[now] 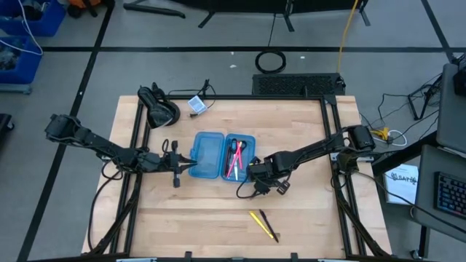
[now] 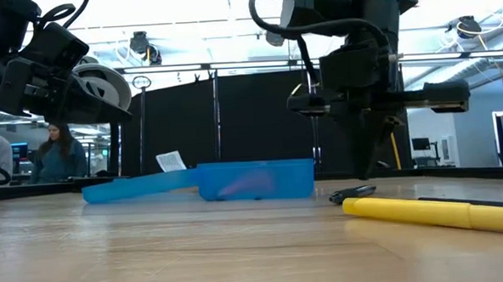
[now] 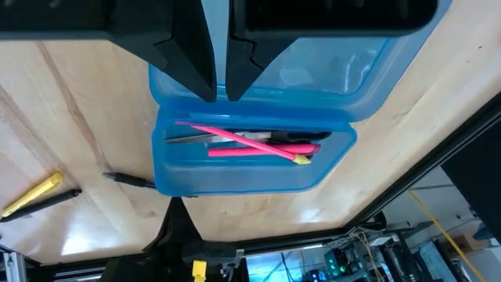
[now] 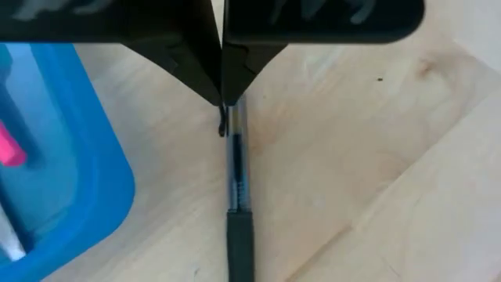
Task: Pick & place school supplies into a supply box
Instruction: Put the top black pen into the blue supply box
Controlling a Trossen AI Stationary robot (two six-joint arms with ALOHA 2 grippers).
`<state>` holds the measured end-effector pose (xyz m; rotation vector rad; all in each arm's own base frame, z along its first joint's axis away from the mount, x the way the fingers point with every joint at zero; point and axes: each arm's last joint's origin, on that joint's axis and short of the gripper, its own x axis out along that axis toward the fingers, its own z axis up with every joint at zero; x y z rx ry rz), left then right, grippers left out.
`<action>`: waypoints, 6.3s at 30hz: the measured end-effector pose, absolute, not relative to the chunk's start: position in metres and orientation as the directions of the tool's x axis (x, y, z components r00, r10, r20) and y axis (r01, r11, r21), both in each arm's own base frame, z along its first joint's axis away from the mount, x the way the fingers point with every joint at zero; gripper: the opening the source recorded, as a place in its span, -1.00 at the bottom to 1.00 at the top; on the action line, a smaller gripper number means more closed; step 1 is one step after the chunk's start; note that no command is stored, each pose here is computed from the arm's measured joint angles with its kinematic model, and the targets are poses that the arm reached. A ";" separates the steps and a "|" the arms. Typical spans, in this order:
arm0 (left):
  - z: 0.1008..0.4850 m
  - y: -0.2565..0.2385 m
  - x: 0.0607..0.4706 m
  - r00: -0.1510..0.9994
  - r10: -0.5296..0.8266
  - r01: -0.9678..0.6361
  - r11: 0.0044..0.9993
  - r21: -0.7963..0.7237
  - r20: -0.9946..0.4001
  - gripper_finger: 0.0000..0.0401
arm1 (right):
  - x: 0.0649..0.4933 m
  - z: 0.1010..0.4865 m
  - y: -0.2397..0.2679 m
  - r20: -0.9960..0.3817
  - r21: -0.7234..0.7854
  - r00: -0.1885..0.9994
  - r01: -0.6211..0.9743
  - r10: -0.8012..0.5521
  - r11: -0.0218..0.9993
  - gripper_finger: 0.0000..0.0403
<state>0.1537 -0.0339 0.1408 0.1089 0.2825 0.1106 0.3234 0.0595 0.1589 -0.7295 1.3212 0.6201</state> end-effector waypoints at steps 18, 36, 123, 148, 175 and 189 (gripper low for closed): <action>0.141 -0.034 0.154 0.955 0.123 -0.096 0.989 0.109 -0.270 -0.81 | 0.325 0.162 0.060 -0.983 -0.062 0.161 -0.746 0.088 0.663 -0.66; 0.140 -0.034 0.154 0.954 0.119 -0.093 0.990 0.106 -0.275 -0.81 | 0.328 0.170 0.053 -0.961 -0.235 0.252 -0.535 -0.112 0.811 -0.51; 0.143 -0.034 0.154 0.960 0.114 -0.092 0.991 0.098 -0.255 -0.81 | 0.305 0.129 0.036 -0.971 -0.033 0.194 -0.691 0.142 0.722 -0.92; 0.142 -0.034 0.154 0.960 0.110 -0.087 0.991 0.097 -0.257 -0.81 | 0.313 0.147 0.043 -0.985 -0.042 0.154 -0.644 0.075 0.764 -0.92; 0.144 -0.035 0.155 0.964 0.110 -0.090 0.992 0.092 -0.244 -0.81 | 0.331 0.268 0.008 -0.908 -0.227 0.417 -0.571 0.041 0.789 -0.92; 0.142 -0.035 0.154 0.960 0.105 -0.082 0.992 0.098 -0.259 -0.81 | 0.393 0.273 -0.065 -0.958 -0.227 0.284 -0.701 -0.028 0.676 -0.92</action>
